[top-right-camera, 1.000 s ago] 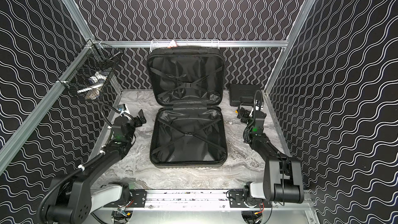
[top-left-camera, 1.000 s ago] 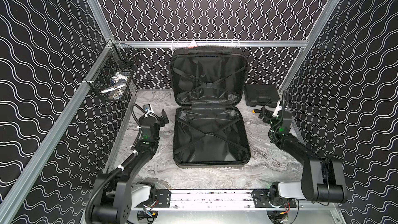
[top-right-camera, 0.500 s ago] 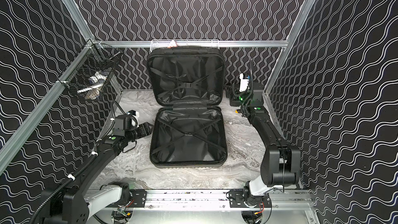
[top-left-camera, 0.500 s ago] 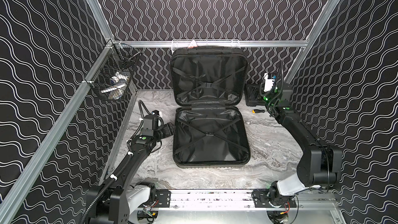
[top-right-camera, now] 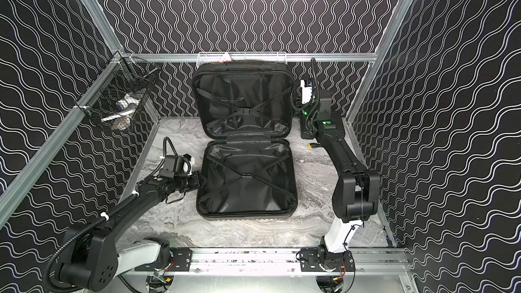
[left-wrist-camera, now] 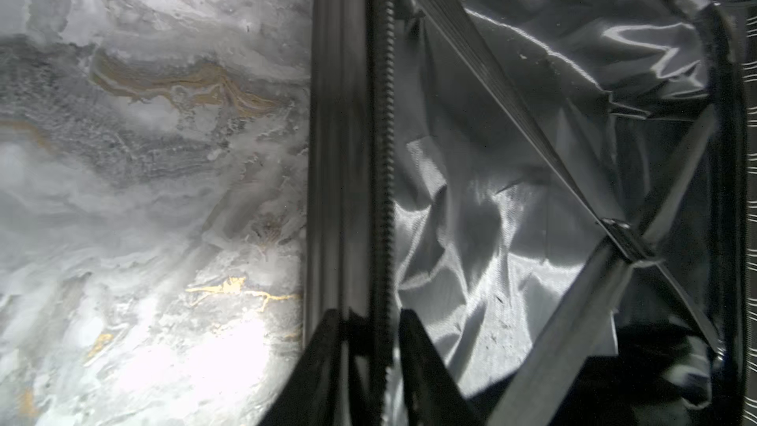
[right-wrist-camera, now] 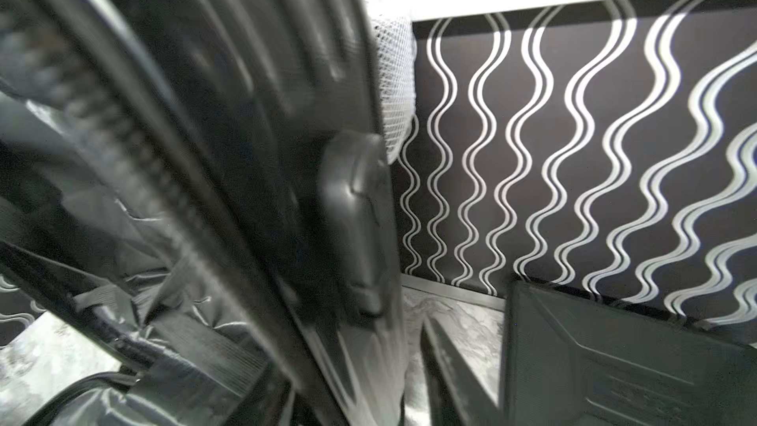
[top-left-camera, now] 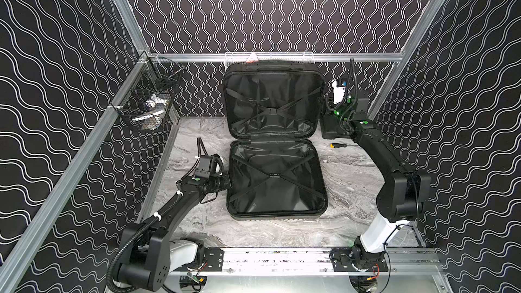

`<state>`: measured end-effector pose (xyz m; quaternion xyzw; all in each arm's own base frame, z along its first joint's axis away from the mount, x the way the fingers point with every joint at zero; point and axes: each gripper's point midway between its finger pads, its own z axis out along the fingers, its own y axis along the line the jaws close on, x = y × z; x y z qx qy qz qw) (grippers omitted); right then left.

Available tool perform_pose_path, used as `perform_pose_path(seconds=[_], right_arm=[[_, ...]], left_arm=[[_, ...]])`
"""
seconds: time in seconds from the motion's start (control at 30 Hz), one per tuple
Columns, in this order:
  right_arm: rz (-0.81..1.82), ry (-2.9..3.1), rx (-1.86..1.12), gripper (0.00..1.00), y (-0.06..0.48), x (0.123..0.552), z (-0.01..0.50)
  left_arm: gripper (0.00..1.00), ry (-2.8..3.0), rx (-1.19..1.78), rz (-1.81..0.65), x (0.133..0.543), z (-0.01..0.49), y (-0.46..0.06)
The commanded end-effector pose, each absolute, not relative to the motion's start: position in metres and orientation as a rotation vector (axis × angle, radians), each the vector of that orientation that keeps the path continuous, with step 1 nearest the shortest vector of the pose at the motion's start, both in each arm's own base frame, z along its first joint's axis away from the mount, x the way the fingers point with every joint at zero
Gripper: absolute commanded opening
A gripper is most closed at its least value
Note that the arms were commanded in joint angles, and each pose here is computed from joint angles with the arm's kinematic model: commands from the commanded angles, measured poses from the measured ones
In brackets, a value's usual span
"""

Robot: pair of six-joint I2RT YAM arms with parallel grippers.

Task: Close the suitcase zippers
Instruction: Close the suitcase at the center of the board.

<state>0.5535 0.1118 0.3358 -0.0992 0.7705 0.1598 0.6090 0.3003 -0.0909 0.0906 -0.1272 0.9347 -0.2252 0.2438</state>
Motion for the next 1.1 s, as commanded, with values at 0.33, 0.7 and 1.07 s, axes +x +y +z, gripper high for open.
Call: perform_pose_path(seconds=[0.33, 0.7, 1.07], right_arm=[[0.377, 1.747, -0.299, 0.06, 0.124, 0.527, 0.355], [0.347, 1.781, -0.214, 0.0, 0.129, 0.455, 0.346], [0.428, 1.87, -0.109, 0.0, 0.136, 0.39, 0.309]], left_arm=[[0.14, 2.468, -0.348, -0.651, 0.332, 0.101, -0.097], [0.5, 2.375, -0.33, -0.621, 0.349, 0.138, -0.093], [0.72, 2.198, -0.35, -0.295, 0.289, 0.212, -0.036]])
